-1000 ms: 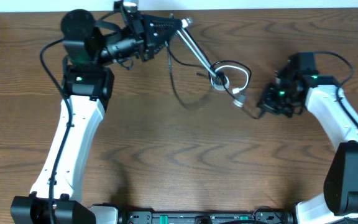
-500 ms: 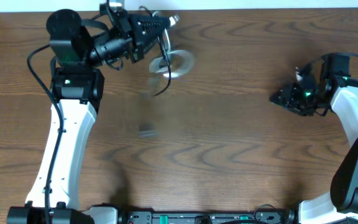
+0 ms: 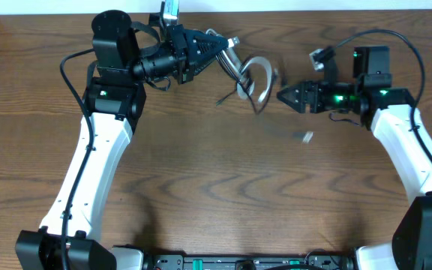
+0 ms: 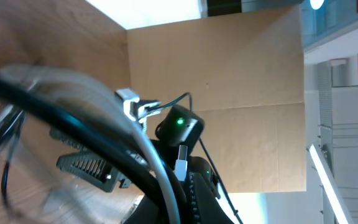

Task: Untangle cables

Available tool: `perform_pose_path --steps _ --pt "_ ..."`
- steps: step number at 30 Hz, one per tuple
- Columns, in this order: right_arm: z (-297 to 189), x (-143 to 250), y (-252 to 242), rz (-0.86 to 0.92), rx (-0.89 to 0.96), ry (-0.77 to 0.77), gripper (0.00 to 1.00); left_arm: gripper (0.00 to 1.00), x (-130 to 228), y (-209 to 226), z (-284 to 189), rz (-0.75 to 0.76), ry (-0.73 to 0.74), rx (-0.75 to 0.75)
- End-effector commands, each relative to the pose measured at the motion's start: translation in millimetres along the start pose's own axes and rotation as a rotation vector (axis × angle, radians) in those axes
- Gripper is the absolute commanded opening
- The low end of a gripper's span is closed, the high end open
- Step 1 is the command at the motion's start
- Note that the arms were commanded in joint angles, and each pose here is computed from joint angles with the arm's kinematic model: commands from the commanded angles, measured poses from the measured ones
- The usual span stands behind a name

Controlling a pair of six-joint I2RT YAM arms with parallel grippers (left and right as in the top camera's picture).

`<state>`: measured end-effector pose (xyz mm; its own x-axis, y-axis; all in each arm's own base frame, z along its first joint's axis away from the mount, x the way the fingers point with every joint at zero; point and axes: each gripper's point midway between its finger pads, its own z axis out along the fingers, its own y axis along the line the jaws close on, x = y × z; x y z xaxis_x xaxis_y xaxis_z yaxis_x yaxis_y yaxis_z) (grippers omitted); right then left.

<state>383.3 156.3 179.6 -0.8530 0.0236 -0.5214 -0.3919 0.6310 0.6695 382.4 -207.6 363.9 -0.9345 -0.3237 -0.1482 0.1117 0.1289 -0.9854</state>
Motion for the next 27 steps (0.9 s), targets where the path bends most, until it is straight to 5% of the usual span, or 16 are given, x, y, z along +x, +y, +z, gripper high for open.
perform_pose_path --steps 1,27 --pt "8.1 -8.4 27.4 0.002 -0.069 -0.013 0.74 0.07 2.3 -10.3 0.2 0.064 0.015 0.012" --pt "74.5 -19.5 93.6 -0.090 -0.212 -0.052 0.75 0.07 30.8 -8.0 18.8 0.126 0.125 0.021"
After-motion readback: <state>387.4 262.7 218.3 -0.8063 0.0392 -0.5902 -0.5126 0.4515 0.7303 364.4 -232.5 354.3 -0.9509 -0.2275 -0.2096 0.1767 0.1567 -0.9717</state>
